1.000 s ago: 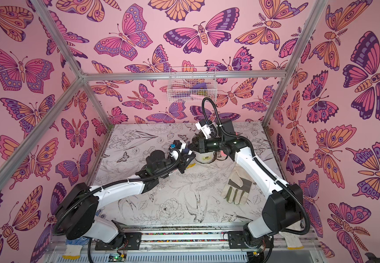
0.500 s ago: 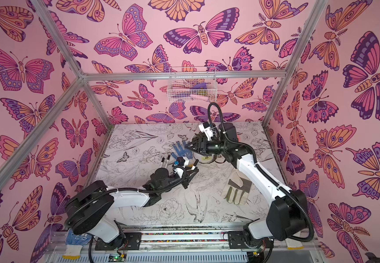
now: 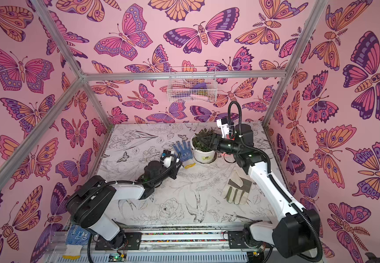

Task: Insert the pens into the pen caps
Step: 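Carry the capped marker with the left gripper down beside the blue glove and release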

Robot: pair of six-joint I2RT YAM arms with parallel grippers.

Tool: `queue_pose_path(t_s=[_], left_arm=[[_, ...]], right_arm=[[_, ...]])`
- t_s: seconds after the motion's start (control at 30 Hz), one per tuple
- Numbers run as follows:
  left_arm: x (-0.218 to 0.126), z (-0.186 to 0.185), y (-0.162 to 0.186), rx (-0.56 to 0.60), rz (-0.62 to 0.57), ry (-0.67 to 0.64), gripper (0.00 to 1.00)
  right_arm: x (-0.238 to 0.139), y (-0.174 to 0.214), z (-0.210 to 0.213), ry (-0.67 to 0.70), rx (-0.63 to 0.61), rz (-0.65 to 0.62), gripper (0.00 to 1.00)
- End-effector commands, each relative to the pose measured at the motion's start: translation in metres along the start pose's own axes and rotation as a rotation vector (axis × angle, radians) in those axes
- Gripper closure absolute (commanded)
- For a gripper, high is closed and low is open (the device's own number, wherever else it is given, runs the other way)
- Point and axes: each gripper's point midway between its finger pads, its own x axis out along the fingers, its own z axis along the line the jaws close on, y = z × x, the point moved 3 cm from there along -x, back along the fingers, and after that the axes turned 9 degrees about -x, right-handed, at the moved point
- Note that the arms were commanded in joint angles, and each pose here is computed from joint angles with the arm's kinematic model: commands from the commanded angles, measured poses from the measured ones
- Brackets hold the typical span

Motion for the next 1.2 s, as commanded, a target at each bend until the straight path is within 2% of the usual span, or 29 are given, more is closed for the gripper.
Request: queue_pose_path(t_s=[0.0,0.17,0.27,0.43,0.7,0.77,0.83,1.17], left_arm=[[0.012,0.024,0.001,0.041,0.154,-0.121,1.00],[0.040,0.048,-0.006,0.088,0.228,-0.183,1.00],[0.056,0.059,0.002,0.105,0.299,-0.204,1.00],[0.070,0.071,0.014,0.095,0.348,-0.248,1.00],[0.069,0.083,0.035,0.030,0.399,-0.297,0.85],[0.070,0.084,0.037,0.020,0.411,-0.303,0.72],[0.071,0.085,0.040,0.014,0.420,-0.309,0.68],[0.072,0.082,0.031,0.020,0.410,-0.309,0.65]], right_arm=[[-0.002,0.001,-0.004,0.030,-0.011,0.000,0.41],[-0.002,0.003,-0.005,0.030,-0.013,0.011,0.41],[-0.003,0.005,-0.005,0.039,-0.018,0.020,0.42],[-0.006,0.008,-0.007,0.067,-0.030,0.033,0.42],[-0.006,0.011,-0.012,0.092,-0.028,0.044,0.42],[-0.007,0.011,-0.013,0.103,-0.029,0.044,0.43],[-0.007,0.012,-0.016,0.115,-0.025,0.046,0.43],[-0.011,0.010,-0.019,0.136,-0.022,0.035,0.44]])
